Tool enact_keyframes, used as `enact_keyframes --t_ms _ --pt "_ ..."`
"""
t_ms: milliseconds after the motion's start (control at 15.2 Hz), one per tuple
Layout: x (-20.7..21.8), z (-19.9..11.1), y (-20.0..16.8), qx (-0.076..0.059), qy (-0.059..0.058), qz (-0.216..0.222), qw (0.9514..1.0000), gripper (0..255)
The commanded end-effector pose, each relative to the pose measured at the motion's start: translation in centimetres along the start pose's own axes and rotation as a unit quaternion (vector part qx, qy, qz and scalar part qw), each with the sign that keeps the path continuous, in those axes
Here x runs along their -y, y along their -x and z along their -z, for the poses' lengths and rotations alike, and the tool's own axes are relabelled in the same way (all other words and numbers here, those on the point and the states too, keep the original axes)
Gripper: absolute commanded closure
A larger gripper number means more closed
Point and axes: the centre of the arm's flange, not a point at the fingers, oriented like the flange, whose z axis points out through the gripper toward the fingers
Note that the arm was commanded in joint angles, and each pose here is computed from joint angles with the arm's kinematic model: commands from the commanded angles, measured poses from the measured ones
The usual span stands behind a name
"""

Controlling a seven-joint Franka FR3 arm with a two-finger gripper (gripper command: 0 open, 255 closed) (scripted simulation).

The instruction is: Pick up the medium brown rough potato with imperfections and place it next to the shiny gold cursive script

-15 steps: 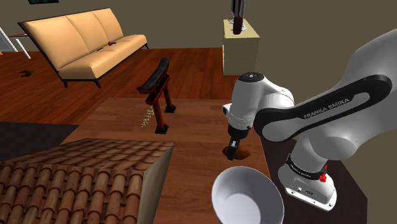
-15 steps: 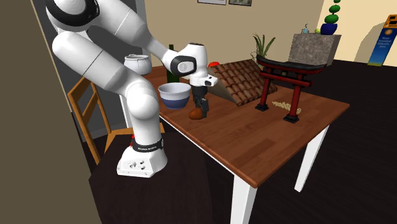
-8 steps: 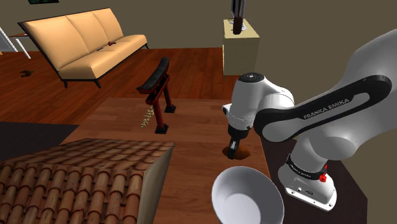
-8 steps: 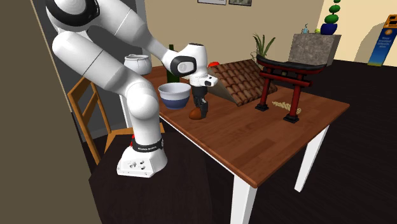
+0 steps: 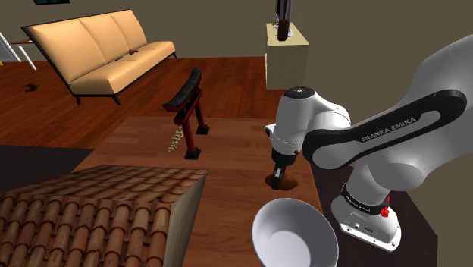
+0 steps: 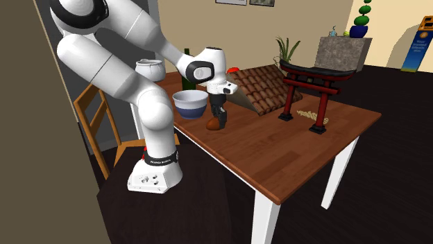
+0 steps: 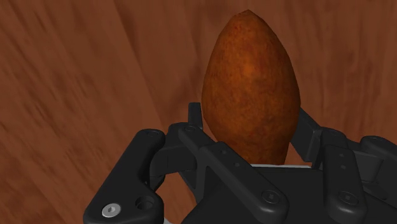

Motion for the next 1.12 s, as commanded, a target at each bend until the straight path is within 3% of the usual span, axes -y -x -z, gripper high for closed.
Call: enact_keyframes --t_ms 0,1056 --pt "0.0 0.5 0.0 0.000 0.000 0.000 1.0000 255" --pt "0.0 8.9 -0.6 0.000 0.000 0.000 1.0000 255"
